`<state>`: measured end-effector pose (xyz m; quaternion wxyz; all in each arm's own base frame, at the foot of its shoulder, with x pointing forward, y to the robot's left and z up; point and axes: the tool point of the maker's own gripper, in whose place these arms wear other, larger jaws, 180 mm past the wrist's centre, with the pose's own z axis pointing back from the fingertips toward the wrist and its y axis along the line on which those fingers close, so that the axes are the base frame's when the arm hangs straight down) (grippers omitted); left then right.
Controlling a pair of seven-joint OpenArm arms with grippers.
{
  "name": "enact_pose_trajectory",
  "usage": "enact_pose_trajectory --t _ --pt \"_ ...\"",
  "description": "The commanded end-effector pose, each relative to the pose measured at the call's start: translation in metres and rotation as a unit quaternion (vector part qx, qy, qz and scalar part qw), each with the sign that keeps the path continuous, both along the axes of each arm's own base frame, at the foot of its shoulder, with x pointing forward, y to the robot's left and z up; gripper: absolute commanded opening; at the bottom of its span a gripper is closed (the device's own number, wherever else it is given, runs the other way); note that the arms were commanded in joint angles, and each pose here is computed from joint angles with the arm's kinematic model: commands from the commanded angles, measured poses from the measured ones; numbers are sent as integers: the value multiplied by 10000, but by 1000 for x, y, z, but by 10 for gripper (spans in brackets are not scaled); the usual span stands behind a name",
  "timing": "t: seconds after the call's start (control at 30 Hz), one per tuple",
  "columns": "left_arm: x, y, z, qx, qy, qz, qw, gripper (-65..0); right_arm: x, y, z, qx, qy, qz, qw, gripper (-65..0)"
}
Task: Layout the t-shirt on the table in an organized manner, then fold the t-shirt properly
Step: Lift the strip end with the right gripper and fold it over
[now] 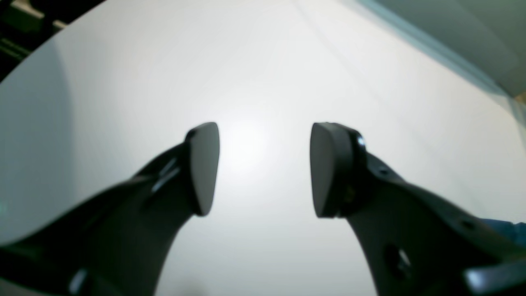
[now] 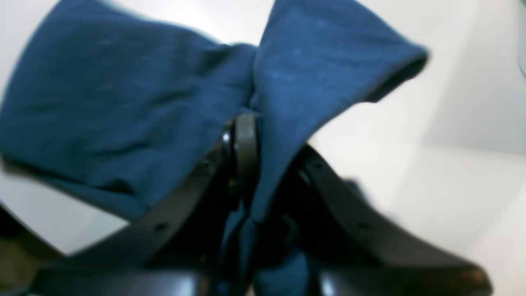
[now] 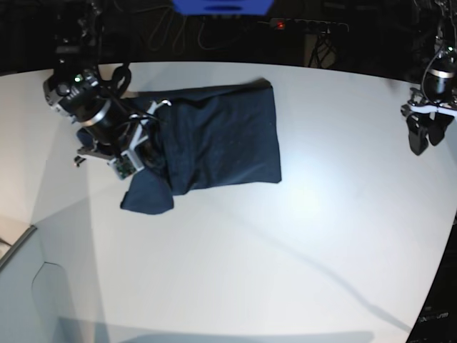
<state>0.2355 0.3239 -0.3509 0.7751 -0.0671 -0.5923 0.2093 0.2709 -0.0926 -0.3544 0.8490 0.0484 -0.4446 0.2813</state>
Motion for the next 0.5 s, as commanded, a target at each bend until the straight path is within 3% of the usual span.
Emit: enact_pose_trajectory --t 0.0,0.2,0.47 --pt "0 8 11 89 -164 30 9998 -310 6 19 15 120 -285 157 9994 -650" --pt "-14 9 -6 -26 40 183 9998 -310 3 100 9 -89 -343 919 9951 -650" --pt "-27 -4 -21 -214 179 264 9993 -310 12 150 -1 23 -268 1309 9910 -650"
